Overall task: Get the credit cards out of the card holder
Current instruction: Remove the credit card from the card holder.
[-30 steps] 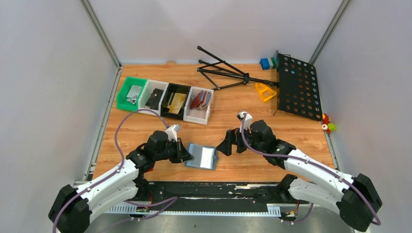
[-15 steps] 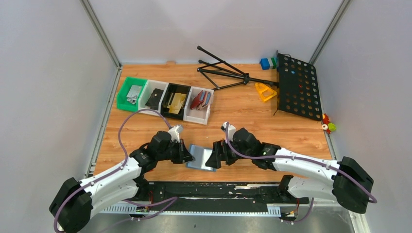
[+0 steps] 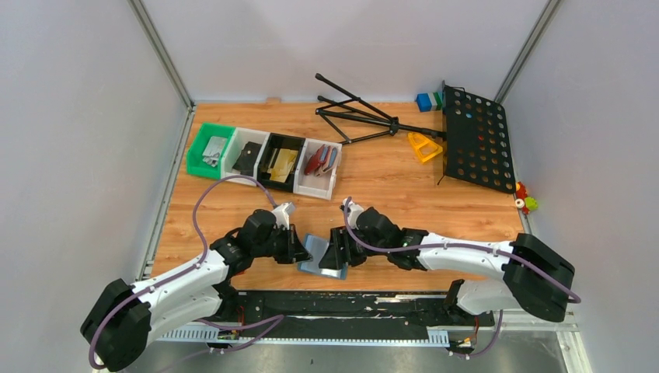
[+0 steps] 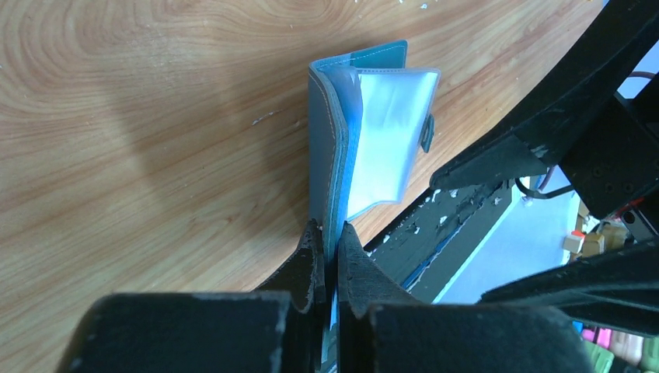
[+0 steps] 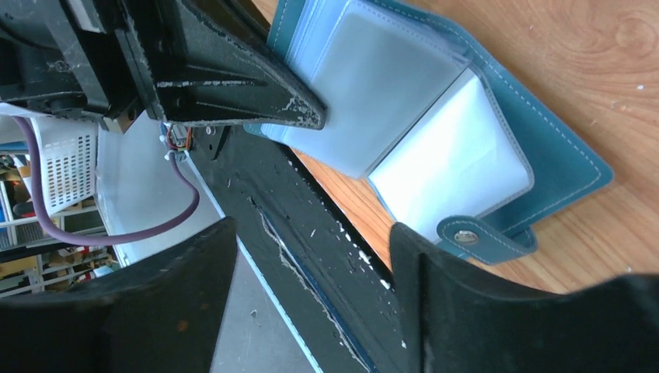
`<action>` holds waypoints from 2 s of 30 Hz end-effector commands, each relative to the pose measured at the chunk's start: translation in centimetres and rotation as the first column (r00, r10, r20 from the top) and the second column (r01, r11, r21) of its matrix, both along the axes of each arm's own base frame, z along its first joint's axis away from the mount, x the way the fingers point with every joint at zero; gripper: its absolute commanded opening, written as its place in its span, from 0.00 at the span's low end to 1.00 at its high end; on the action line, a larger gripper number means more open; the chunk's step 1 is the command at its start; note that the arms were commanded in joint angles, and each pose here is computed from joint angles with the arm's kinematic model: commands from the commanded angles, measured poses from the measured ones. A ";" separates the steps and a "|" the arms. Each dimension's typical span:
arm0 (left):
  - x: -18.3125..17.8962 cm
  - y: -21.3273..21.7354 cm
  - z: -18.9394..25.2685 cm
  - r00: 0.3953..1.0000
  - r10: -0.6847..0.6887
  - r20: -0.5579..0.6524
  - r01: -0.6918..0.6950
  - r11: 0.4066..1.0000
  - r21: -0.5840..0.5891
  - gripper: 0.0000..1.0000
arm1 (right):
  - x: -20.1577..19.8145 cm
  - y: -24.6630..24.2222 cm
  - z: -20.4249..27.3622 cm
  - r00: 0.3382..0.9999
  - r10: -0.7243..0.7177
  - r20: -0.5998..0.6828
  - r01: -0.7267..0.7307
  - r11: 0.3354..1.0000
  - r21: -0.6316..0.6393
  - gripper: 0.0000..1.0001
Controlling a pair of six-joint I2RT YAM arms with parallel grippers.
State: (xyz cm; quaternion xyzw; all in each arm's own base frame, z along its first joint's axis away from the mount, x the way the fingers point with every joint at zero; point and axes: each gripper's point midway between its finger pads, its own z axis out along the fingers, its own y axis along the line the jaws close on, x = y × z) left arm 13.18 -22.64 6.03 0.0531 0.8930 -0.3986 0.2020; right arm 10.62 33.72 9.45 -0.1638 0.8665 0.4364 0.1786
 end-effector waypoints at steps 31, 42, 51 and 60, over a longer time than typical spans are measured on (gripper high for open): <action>-0.2 -2.5 3.0 0.995 -0.094 0.045 0.099 0.985 -0.141 0.13 | 1.1 0.2 -6.6 0.985 -0.112 -0.127 0.082 0.971 -0.223 0.13; -0.4 -2.8 3.3 0.995 -0.094 0.034 0.099 0.978 -0.186 0.30 | 0.9 0.4 -6.7 0.984 -0.108 -0.145 0.080 0.979 -0.190 0.05; -0.6 -3.1 3.0 0.995 -0.095 0.015 0.096 0.974 -0.207 0.28 | 0.8 0.4 -6.7 0.983 -0.107 -0.152 0.078 0.980 -0.181 0.02; -0.6 -2.7 2.1 0.996 -0.092 -0.006 0.090 0.982 -0.165 0.32 | 0.7 0.1 -6.8 0.981 -0.114 -0.154 0.085 0.979 -0.184 0.00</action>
